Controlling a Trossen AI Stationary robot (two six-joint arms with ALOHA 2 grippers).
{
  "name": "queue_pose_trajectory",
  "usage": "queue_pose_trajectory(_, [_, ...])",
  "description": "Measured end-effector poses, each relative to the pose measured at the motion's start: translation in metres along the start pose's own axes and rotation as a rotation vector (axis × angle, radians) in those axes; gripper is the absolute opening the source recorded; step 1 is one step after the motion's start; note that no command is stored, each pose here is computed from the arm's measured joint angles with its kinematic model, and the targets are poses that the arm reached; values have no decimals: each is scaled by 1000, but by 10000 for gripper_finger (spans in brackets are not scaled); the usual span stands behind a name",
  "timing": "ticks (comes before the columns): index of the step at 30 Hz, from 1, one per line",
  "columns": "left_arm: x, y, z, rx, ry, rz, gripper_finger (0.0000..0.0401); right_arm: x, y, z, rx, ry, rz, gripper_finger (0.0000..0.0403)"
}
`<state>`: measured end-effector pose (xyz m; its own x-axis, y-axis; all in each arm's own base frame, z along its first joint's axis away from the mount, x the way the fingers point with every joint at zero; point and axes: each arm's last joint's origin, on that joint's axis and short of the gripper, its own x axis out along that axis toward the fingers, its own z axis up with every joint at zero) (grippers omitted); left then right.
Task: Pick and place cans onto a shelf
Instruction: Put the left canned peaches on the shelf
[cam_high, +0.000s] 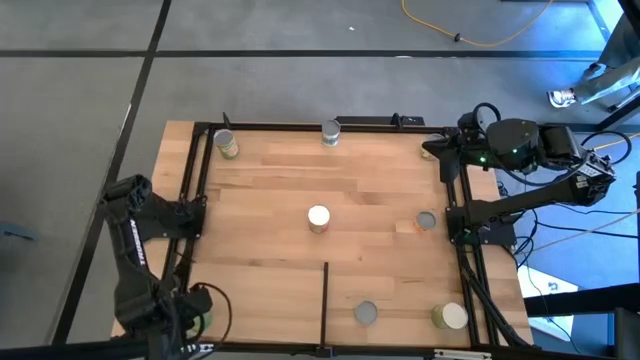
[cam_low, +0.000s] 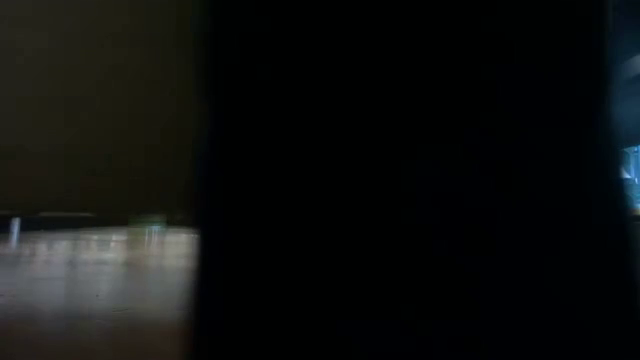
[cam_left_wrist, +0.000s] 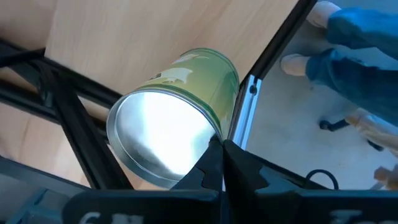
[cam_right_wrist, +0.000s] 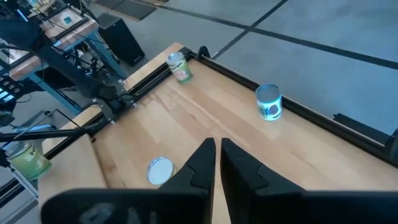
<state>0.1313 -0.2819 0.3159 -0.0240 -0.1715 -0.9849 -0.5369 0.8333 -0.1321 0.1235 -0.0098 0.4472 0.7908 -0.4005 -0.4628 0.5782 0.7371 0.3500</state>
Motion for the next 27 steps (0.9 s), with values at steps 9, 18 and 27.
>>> queue_pose_trajectory(9, [13,-7,0,2,-4,40,0,4,2,0,-7,-5,-25,28])
queue_pose_trajectory(18, [33,-18,3,43,55,79,0,7,3,0,-11,2,-31,28])
queue_pose_trajectory(27, [34,-20,9,47,32,79,0,9,4,0,-13,6,-34,28])
